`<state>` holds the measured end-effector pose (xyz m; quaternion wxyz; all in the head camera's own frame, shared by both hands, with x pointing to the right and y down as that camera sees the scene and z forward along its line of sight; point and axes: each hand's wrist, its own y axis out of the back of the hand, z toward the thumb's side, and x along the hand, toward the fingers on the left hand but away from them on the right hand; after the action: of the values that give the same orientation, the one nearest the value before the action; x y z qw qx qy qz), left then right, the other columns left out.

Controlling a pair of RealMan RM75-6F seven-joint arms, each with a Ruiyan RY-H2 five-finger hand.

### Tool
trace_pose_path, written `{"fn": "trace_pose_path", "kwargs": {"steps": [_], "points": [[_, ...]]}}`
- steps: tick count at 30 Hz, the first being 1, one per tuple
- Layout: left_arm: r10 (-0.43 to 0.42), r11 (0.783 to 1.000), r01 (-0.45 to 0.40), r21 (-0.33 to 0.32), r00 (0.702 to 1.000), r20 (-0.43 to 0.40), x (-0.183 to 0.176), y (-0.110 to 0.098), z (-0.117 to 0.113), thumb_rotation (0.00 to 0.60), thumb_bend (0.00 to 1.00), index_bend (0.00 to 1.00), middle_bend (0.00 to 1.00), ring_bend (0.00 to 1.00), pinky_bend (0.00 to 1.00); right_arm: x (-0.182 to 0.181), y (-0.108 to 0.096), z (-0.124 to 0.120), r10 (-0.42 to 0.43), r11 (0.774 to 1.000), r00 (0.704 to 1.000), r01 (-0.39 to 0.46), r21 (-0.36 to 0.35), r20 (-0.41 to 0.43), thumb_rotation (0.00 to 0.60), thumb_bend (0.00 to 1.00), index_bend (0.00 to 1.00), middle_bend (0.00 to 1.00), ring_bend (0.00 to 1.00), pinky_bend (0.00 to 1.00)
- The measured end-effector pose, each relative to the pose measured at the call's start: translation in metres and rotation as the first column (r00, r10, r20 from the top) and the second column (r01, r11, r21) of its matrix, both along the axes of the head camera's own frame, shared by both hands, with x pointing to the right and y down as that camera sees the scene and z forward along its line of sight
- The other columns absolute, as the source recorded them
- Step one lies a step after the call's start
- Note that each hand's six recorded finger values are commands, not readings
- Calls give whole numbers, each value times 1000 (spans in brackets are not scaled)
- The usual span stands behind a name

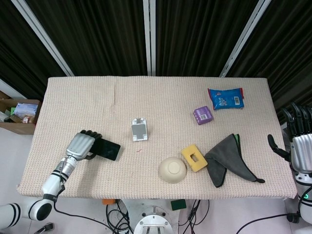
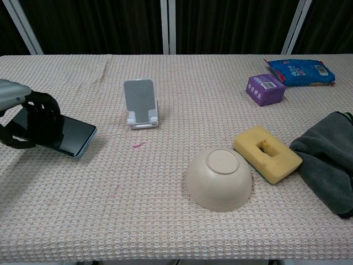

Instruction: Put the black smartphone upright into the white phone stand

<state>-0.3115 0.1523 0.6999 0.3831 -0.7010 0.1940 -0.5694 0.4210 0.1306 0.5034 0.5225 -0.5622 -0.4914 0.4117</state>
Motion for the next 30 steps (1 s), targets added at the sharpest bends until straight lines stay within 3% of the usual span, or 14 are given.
{"fn": "trace_pose_path", "kwargs": {"steps": [6,9,12,15,18,20,21,22,27,30], "points": [[20,988,-22,150,1000,14,-6,-21,-31,600,381,644,696,408,516,4,1,-2,10,1000,1000,-10,4,-2,586,365,0,0,0,0],[65,959,-76,274,997,48,-4,-37,-55,600,381,644,724,425,529,6,2,-3,16,1000,1000,-15,6,-1,584,364,0,0,0,0],[144,900,-179,397,983,116,5,-48,-76,600,380,644,742,432,535,7,2,-2,23,1000,1000,-23,5,3,585,365,0,0,0,0],[238,819,-307,484,951,199,22,-54,-91,600,379,640,734,431,531,9,2,0,31,1000,1000,-31,3,6,585,365,0,0,0,0],[321,722,-430,542,902,288,43,-59,-100,600,378,633,717,429,510,10,2,-1,35,999,999,-35,8,11,586,364,0,0,0,0],[368,646,-511,567,859,356,58,-63,-102,600,377,629,705,425,493,11,1,-3,39,999,999,-39,14,16,586,365,0,0,0,0],[386,609,-547,574,837,388,65,-65,-102,600,377,626,697,421,485,12,2,-3,41,999,999,-41,17,18,586,365,0,0,0,0],[407,558,-593,581,805,431,73,-68,-102,600,377,624,693,419,478,13,2,-4,42,999,999,-42,19,19,585,365,0,0,0,0],[475,370,-746,554,665,577,103,-81,-92,600,381,624,674,407,446,15,4,-8,48,998,998,-49,30,27,585,366,0,0,0,0],[503,298,-790,535,607,616,118,-84,-89,600,383,629,668,403,432,18,5,-10,54,998,998,-55,35,30,585,366,0,0,0,0]]}}
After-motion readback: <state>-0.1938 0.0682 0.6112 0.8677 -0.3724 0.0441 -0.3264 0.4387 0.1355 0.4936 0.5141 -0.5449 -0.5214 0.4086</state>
